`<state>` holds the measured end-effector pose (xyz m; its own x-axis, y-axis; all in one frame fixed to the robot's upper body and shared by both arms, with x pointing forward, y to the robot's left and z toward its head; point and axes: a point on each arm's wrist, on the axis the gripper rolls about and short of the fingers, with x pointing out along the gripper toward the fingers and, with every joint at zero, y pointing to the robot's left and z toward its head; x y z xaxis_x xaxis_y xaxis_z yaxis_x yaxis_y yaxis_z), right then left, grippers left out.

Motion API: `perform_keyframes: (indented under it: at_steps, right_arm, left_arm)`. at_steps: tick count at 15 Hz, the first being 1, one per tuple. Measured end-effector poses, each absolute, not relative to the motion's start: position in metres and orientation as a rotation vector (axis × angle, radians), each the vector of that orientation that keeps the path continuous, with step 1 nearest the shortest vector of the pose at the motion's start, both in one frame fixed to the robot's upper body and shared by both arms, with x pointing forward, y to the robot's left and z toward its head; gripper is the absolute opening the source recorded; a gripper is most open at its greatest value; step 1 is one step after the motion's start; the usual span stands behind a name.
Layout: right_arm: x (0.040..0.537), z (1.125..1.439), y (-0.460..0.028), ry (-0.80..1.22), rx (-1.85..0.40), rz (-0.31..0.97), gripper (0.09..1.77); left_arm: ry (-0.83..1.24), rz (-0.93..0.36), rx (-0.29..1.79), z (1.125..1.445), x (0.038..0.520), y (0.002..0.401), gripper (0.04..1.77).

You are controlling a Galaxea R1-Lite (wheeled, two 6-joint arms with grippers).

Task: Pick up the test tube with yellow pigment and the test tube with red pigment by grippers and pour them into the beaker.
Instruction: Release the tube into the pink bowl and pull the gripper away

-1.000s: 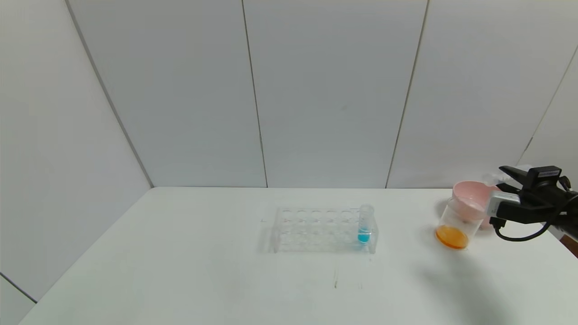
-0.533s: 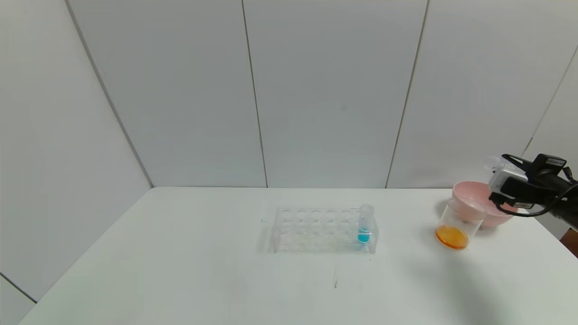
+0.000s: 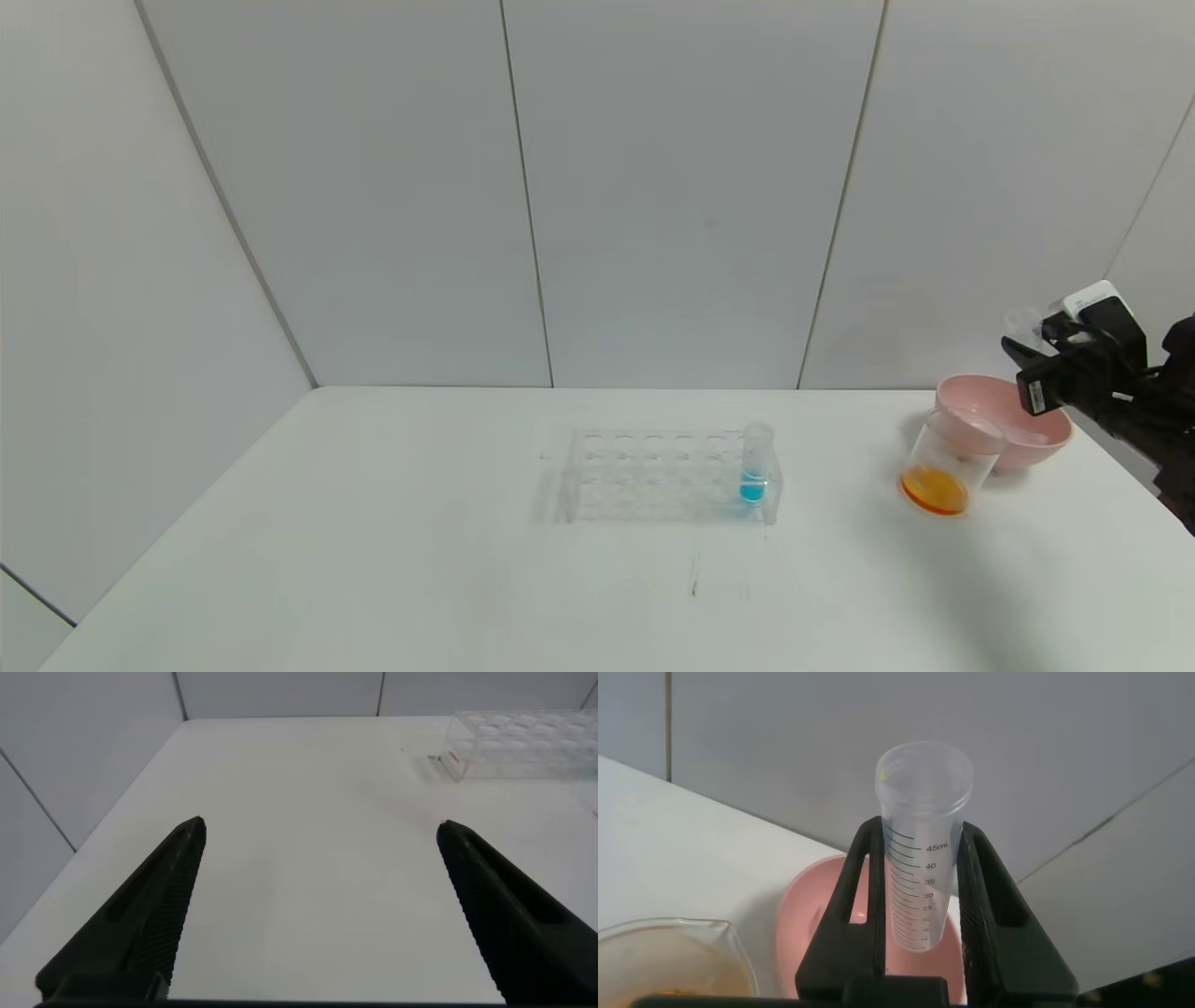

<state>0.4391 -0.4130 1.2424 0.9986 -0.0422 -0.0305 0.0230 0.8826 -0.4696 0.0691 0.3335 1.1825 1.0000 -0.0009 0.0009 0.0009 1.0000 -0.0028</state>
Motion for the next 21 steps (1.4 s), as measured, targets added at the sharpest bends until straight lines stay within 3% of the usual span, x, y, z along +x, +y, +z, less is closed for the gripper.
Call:
perform_keyframes:
  at_steps: [4, 7, 12, 16, 21]
  right_arm:
    - [0.445, 1.222, -0.415, 0.083, -0.226, -0.064, 0.54]
    - [0.448, 1.214, -0.414, 0.091, -0.190, -0.063, 0.92]
    - [0.449, 1.213, -0.417, 0.090, -0.188, -0.070, 1.29]
    - [0.445, 1.249, -0.422, -0.031, -0.181, -0.097, 1.46]
    - [0.390, 1.349, -0.421, -0.278, -0.153, -0.146, 1.57]
  left_arm:
    - [-0.001, -0.001, -0.003, 1.182, 0.069, 0.334, 1.76]
    - [-0.001, -0.001, -0.003, 1.182, 0.069, 0.334, 1.76]
    - [-0.001, 0.000, -0.002, 1.182, 0.069, 0.334, 1.76]
    - [-0.001, -0.001, -0.003, 1.182, 0.069, 0.334, 1.76]
    - [-0.001, -0.001, -0.003, 1.182, 0.069, 0.334, 1.76]
